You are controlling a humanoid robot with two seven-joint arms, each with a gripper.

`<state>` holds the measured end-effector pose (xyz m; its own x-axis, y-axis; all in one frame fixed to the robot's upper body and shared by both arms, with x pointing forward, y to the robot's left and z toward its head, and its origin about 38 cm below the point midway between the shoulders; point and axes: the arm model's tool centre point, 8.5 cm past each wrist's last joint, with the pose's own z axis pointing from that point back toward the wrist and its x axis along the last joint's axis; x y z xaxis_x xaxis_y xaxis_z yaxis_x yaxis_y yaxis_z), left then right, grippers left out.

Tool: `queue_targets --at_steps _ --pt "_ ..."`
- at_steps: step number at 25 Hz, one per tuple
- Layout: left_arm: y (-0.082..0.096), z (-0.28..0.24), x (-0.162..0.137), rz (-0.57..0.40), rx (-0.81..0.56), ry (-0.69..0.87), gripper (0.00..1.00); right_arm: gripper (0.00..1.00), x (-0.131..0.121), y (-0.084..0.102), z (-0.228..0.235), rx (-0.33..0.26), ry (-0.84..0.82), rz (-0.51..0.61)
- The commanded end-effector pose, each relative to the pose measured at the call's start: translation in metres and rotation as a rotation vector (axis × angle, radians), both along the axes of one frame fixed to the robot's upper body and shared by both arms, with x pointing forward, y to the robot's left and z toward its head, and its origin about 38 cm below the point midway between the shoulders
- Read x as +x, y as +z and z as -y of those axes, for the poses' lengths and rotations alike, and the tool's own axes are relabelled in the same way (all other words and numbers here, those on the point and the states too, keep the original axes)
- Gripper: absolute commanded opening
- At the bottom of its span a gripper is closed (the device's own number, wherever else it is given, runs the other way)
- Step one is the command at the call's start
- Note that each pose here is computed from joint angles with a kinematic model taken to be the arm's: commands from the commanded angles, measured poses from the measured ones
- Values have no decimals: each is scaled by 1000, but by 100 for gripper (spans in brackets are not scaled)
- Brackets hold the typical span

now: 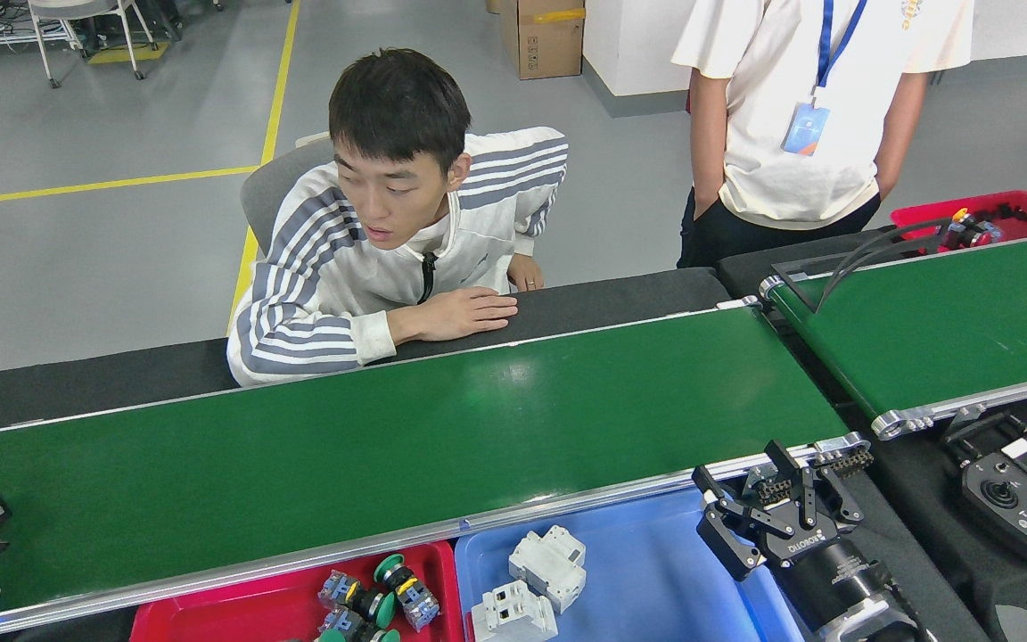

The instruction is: Pick switch part from conveyor to tray

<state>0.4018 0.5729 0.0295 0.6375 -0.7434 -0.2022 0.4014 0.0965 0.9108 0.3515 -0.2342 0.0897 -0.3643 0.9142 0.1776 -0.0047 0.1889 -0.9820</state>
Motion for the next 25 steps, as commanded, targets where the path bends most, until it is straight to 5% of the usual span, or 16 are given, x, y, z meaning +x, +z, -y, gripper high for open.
queue_targets --at_steps 1,9,17,21,25 --pt "-3 16 12 17 -65 -96 36 100 5 6 1 4 -2 17" --pt "-1 24 20 75 -137 -153 17 100 6 6 0 7 -4 18" --pt "22 89 56 224 -162 -462 19 100 1 4 14 6 -60 9" --pt "31 145 32 254 -151 -717 20 100 -1 4 31 8 -137 3" --pt "42 194 -37 283 -159 -912 26 100 -7 0 39 13 -211 -23"
